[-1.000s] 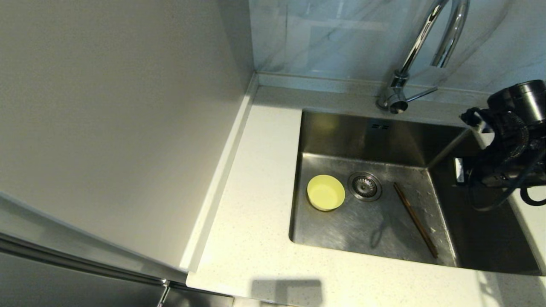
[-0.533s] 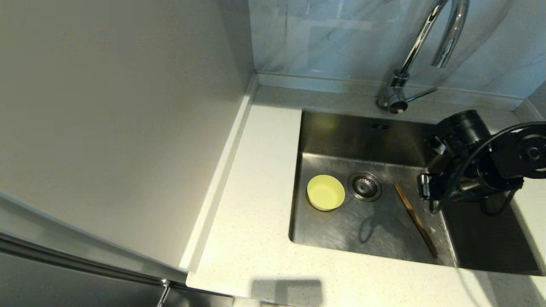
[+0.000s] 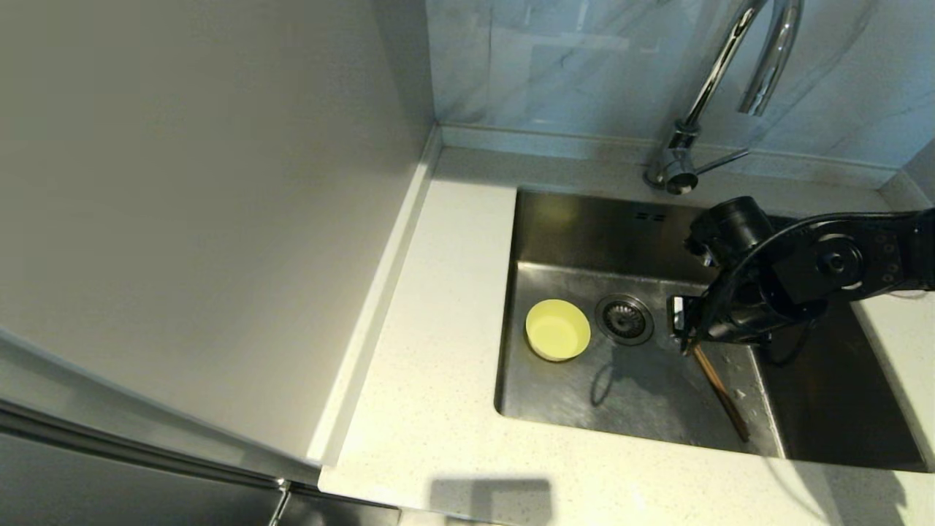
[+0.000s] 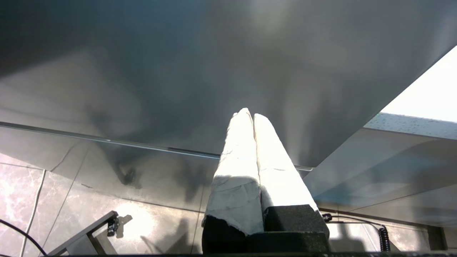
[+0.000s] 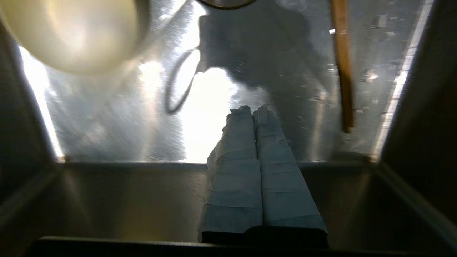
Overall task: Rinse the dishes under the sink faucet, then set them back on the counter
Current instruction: Put a bowl back to the table from the sink
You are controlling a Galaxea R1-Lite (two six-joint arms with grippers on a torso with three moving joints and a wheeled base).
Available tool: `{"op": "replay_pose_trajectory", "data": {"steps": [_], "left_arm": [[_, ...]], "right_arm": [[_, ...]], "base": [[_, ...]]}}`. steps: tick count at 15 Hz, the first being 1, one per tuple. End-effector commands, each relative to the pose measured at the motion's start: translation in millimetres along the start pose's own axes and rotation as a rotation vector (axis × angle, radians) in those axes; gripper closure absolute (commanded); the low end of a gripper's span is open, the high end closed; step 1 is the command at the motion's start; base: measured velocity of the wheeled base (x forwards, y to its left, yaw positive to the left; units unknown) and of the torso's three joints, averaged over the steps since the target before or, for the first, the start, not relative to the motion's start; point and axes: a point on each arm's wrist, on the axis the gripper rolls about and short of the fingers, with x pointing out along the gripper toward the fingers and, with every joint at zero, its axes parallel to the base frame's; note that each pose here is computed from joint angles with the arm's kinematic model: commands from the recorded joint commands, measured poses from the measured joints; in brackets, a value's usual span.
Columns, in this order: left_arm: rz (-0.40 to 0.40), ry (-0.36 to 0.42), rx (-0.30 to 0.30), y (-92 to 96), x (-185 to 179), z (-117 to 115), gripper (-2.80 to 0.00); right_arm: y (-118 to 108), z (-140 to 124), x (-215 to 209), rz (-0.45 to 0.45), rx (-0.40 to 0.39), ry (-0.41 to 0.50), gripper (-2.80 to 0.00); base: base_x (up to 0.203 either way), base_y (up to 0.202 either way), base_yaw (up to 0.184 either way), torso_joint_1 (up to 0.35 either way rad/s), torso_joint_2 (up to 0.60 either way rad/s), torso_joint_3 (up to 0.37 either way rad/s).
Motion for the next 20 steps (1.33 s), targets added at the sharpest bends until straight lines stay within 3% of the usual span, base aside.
{"op": "replay_pose_trajectory", "data": {"steps": [1, 14, 15, 20], "left_arm": [[0.001, -0.003, 0.000, 0.0, -0.2, 0.0, 0.00], [0.001, -0.003, 0.000, 0.0, -0.2, 0.0, 0.00], [0.001, -0.003, 0.000, 0.0, -0.2, 0.0, 0.00], [0.001, -0.003, 0.000, 0.0, -0.2, 0.0, 0.00]], "right_arm": [[5.7, 0.6, 14.6, 0.005, 0.008, 0.026, 0.00], [20.8, 4.3, 35.3, 0.065, -0.048, 0.049, 0.00], [22.1, 4.7, 36.1, 0.068, -0.060, 0.048, -2.80], [23.7, 3.6, 38.1, 0.080, -0.062, 0.057, -2.80]], "base": [[0.000, 0.000, 0.000, 0.000, 0.00, 0.000], [0.000, 0.000, 0.000, 0.000, 0.00, 0.000], [0.000, 0.000, 0.000, 0.000, 0.00, 0.000], [0.000, 0.000, 0.000, 0.000, 0.00, 0.000]]}}
